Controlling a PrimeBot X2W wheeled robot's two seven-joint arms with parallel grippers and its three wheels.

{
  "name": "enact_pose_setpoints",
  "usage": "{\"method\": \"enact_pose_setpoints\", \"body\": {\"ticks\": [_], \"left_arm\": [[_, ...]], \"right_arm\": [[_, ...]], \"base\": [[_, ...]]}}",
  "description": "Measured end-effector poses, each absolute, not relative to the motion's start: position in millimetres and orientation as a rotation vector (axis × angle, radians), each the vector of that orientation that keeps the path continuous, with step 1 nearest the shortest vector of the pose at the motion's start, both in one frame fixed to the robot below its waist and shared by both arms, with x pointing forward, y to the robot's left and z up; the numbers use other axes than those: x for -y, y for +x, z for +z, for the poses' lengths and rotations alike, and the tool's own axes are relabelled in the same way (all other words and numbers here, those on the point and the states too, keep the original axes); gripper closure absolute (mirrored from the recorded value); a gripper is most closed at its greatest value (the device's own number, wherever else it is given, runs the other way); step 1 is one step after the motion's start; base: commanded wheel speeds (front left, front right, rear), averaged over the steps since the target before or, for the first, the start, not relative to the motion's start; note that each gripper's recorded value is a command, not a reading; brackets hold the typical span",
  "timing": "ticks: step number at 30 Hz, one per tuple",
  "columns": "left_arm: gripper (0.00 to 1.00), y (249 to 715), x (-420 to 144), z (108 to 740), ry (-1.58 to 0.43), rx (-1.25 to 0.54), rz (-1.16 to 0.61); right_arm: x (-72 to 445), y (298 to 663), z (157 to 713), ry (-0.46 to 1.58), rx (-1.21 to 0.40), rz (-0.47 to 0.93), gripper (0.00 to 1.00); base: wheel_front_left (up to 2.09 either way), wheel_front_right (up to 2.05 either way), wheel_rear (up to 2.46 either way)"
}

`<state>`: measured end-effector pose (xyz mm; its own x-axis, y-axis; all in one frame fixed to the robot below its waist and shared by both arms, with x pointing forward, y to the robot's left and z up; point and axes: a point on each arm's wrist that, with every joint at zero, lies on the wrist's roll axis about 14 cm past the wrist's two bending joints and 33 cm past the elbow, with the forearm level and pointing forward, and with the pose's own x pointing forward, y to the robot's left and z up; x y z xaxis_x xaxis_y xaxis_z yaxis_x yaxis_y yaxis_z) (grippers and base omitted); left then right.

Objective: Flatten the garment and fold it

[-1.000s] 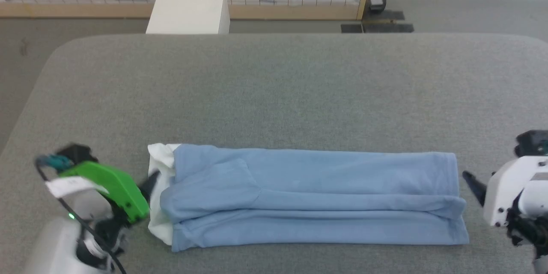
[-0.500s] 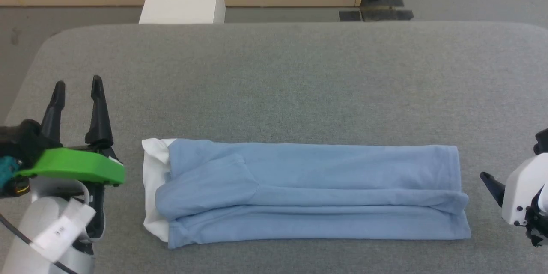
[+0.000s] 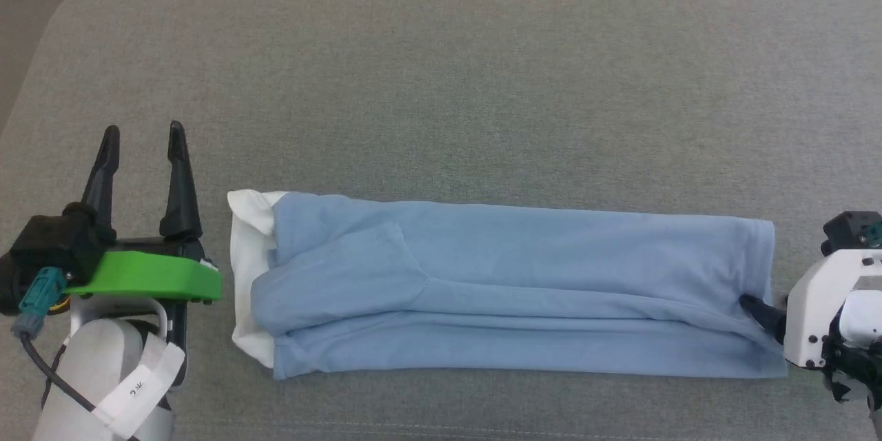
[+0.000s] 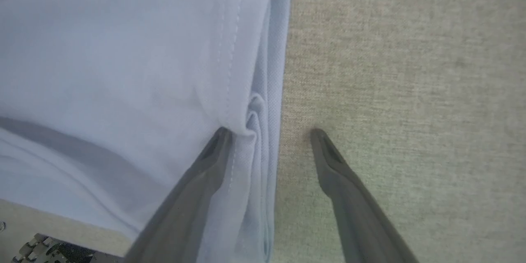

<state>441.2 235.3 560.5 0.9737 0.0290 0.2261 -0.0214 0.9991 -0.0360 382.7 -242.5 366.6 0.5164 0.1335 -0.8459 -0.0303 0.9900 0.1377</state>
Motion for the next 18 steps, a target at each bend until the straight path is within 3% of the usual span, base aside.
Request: {"method": "enact_pose_setpoints", "body": {"ticks": [15, 16, 17, 18], "left_arm": [[0.0, 435.0, -243.9, 553.1, -0.04, 0.218, 0.054], [0.0, 434.2, -243.7, 552.5, -0.04, 0.217, 0.055], [0.0, 433.4, -243.2, 551.1, -0.041, 0.213, 0.053], [0.0, 432.8, -243.2, 549.9, -0.044, 0.21, 0.054]], "right_arm": [[207.0, 391.6, 367.4, 0.084, -1.038, 0.229, 0.0], [207.5, 391.0, 367.3, 0.08, -1.045, 0.229, 0.67], [208.1, 390.7, 367.5, 0.075, -1.049, 0.23, 0.8], [208.8, 390.4, 367.3, 0.072, -1.053, 0.23, 1.0]], "base": [[0.0, 0.0, 0.0], [0.0, 0.0, 0.0], [0.0, 0.0, 0.0], [0.0, 0.0, 0.0]]}}
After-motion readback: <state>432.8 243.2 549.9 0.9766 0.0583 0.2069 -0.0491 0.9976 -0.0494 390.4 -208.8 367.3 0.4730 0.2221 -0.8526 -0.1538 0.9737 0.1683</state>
